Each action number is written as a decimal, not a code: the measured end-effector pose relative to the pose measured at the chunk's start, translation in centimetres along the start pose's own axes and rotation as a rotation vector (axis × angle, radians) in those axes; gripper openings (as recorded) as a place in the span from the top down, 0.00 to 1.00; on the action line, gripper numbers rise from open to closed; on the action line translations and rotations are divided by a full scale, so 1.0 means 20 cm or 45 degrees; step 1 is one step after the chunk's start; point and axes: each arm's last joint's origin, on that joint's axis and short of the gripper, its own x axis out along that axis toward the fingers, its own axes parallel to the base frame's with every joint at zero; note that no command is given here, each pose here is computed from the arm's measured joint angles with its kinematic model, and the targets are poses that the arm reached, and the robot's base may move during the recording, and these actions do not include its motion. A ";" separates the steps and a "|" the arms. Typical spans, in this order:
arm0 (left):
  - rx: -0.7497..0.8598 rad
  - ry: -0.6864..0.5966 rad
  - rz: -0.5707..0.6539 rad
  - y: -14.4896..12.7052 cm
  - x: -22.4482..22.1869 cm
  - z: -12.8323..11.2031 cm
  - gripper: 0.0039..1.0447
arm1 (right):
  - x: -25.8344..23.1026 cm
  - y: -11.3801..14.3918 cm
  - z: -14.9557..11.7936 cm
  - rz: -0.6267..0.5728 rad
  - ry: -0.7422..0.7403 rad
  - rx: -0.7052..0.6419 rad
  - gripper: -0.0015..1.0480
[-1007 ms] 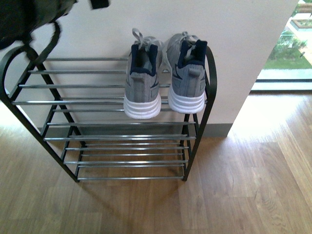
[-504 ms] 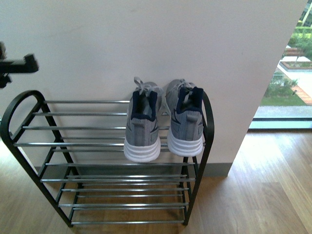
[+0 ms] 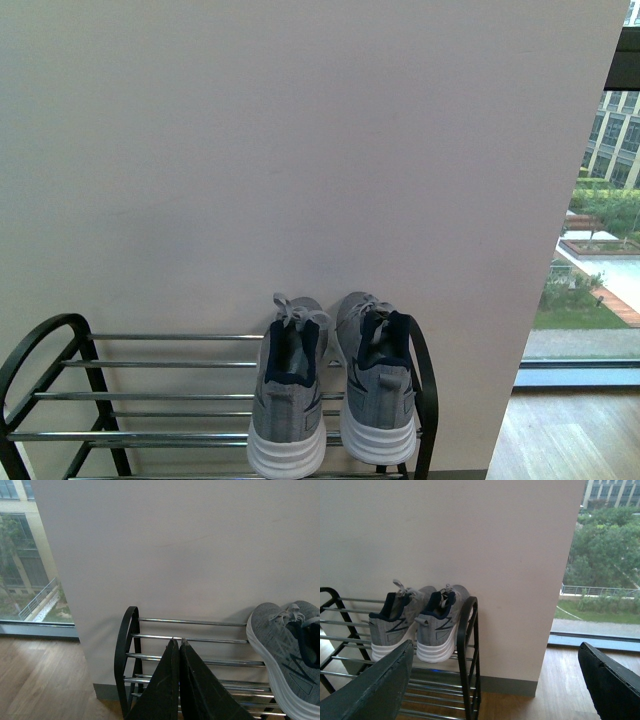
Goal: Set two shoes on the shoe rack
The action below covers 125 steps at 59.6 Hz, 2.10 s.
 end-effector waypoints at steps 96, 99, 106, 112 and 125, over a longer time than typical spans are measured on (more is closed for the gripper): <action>0.000 -0.036 0.000 0.06 -0.38 0.04 0.99 | 0.00 0.00 0.00 0.000 0.000 0.000 0.09; 0.000 -0.036 0.000 0.06 -0.39 0.04 0.99 | 0.00 0.00 0.00 0.000 0.000 0.000 0.09; 0.000 -0.040 0.000 0.06 -0.40 0.04 0.99 | 0.00 0.00 0.00 0.000 0.000 0.000 0.09; 0.000 -0.038 0.000 0.06 -0.40 0.04 0.99 | 0.00 0.00 0.00 0.000 0.000 0.000 0.09; 0.000 -0.002 0.000 0.06 -0.46 0.02 0.99 | 0.00 0.00 0.00 0.000 0.000 0.000 0.09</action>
